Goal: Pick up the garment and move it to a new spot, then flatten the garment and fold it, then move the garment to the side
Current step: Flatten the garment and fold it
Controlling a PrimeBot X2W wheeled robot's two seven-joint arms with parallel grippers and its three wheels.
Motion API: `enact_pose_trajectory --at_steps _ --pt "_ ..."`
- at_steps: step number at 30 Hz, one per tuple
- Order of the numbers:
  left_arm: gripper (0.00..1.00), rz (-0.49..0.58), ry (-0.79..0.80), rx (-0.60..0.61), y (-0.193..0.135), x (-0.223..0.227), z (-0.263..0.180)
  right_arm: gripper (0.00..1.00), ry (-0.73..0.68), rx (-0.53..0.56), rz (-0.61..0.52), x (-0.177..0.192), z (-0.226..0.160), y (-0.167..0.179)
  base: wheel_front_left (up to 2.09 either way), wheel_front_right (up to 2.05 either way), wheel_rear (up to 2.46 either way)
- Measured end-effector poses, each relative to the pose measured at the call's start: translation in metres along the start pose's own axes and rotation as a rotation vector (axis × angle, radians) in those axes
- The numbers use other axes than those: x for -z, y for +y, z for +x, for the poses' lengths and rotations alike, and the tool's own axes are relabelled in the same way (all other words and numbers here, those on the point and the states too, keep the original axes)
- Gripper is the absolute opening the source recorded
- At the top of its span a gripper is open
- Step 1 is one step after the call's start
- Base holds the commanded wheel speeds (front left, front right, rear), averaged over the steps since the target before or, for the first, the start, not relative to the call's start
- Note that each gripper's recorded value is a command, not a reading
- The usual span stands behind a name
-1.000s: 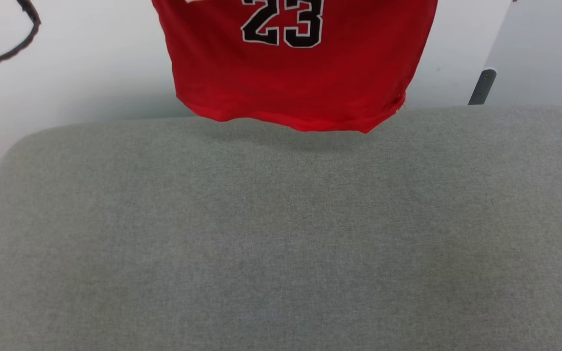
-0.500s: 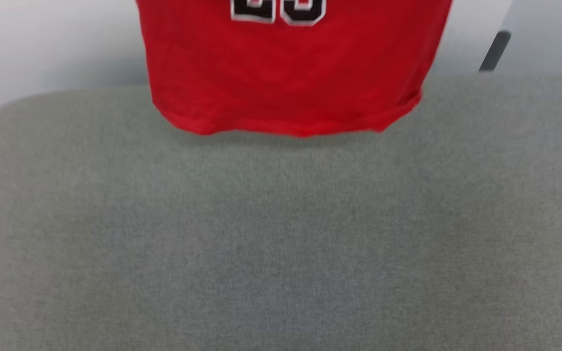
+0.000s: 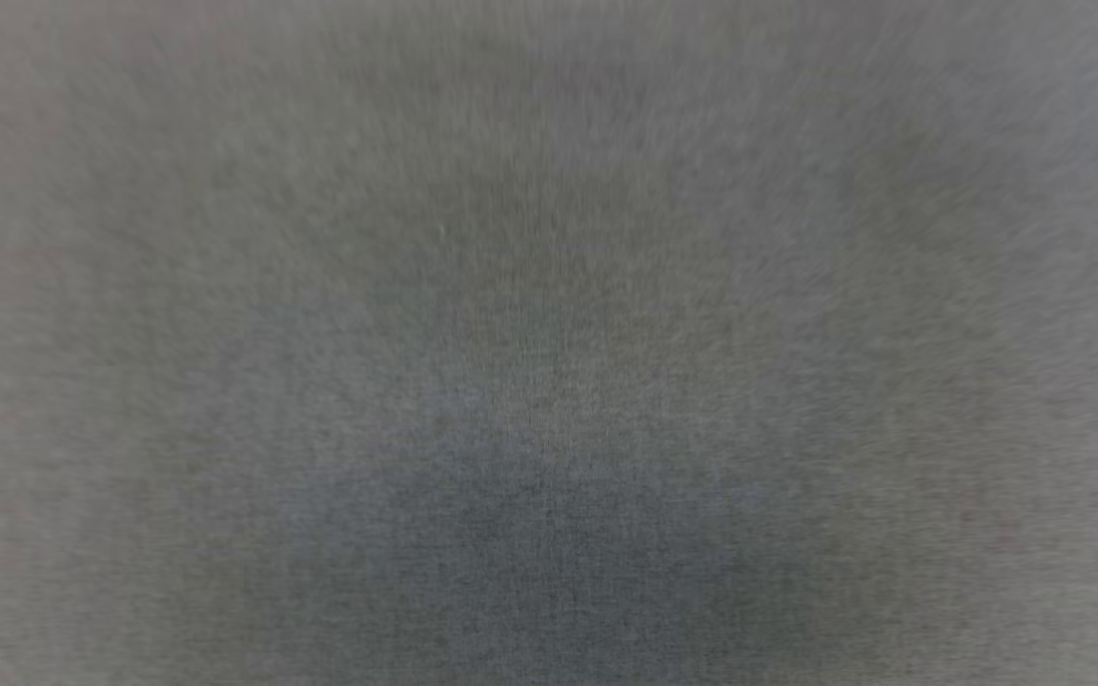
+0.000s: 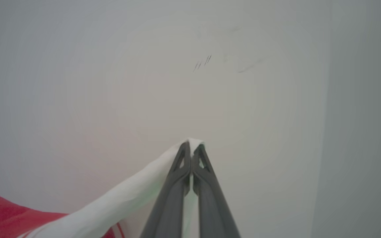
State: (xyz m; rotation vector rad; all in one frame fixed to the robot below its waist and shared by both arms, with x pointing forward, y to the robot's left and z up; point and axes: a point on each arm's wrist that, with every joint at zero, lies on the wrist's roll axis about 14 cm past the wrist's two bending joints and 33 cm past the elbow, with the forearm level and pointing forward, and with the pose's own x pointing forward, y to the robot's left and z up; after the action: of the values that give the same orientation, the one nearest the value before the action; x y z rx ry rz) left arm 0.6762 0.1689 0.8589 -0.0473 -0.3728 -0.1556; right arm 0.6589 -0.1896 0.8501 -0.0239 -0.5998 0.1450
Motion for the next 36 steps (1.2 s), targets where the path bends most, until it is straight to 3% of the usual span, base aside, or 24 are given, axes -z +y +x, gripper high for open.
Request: enact_pose_trajectory --at_steps 5,9,14,21,30,36 --pt "0.0 -0.041 -0.027 0.017 0.0 0.055 0.027 0.0 0.018 0.029 -0.084 0.06 0.011 -0.023 0.0 0.0 0.0" --pt "0.0 -0.066 0.036 0.011 0.007 0.134 0.038 0.0 0.083 0.02 -0.124 0.135 0.007 -0.024 0.0 0.0 0.0" --pt "0.0 -0.085 0.219 -0.024 0.025 0.264 0.025 0.0 0.273 -0.018 -0.068 0.267 -0.032 0.004 0.0 0.0 0.0" --pt "0.0 -0.104 0.502 -0.063 0.043 0.394 -0.025 0.0 0.426 -0.057 0.072 0.37 -0.08 0.047 0.0 0.0 0.0" --pt "0.0 -0.087 0.784 -0.072 0.05 0.426 -0.09 0.0 0.661 -0.099 0.176 0.383 -0.117 0.059 0.0 0.0 0.0" --pt "0.0 -0.113 0.828 -0.086 0.056 0.39 -0.122 0.0 0.801 -0.121 0.191 0.351 -0.147 0.045 0.0 0.0 0.0"
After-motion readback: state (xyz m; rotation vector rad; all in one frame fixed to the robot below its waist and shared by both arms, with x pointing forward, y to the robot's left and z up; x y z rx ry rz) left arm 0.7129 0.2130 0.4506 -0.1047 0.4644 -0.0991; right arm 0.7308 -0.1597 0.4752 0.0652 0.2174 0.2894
